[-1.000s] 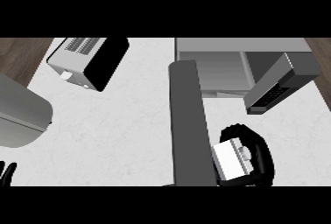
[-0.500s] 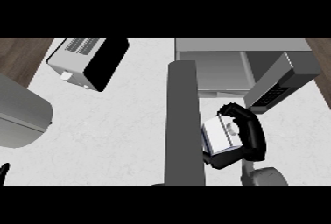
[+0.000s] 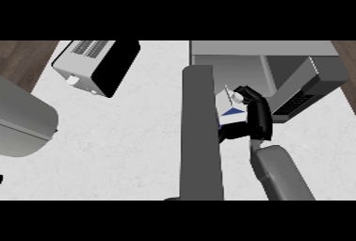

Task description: Pick up the milk, place it into the microwave and close the microwave

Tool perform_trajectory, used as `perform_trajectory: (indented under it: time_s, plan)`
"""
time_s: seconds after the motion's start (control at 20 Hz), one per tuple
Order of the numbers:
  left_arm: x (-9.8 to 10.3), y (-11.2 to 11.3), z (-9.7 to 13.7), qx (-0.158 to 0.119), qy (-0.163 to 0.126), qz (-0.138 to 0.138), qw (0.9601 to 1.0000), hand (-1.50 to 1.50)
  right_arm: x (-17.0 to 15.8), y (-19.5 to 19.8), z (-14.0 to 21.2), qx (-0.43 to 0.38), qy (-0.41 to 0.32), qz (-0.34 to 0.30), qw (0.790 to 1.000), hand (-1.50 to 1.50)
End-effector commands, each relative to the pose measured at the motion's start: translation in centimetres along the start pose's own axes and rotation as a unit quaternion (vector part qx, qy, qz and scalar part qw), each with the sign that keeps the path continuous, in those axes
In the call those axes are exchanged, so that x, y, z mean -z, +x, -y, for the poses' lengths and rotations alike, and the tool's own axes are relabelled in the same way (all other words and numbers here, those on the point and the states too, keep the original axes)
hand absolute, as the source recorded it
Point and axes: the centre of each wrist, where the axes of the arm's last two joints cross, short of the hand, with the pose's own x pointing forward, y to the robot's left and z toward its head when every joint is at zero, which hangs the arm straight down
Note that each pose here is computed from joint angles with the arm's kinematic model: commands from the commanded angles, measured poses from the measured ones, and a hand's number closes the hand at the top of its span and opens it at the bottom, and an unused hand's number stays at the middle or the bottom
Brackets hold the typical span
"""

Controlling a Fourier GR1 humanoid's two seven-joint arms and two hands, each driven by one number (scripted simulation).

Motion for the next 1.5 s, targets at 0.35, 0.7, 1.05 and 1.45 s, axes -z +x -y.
perform_trajectory:
  time_s: [0.35,0.7,1.05,1.45]
  plan:
    - [2.3,-1.0,-0.7,0.010,0.000,-0.008,0.9999,-1.50,4.4,-4.7,-0.1,-0.006,-0.016,-0.002,1.000,1.50]
    - [0.8,-1.7,-1.5,-0.007,-0.008,-0.004,0.9999,-1.50,6.5,-4.0,0.2,-0.057,-0.045,0.058,0.996,1.50]
    - [2.1,-2.1,-1.0,-0.001,-0.006,0.002,1.0000,-1.50,7.9,-3.2,-0.4,-0.145,-0.045,0.076,0.985,1.50]
    - [3.1,-2.2,-1.4,-0.009,-0.022,0.003,0.9997,-1.50,9.6,-1.6,-1.1,-0.294,-0.076,0.118,0.946,1.50]
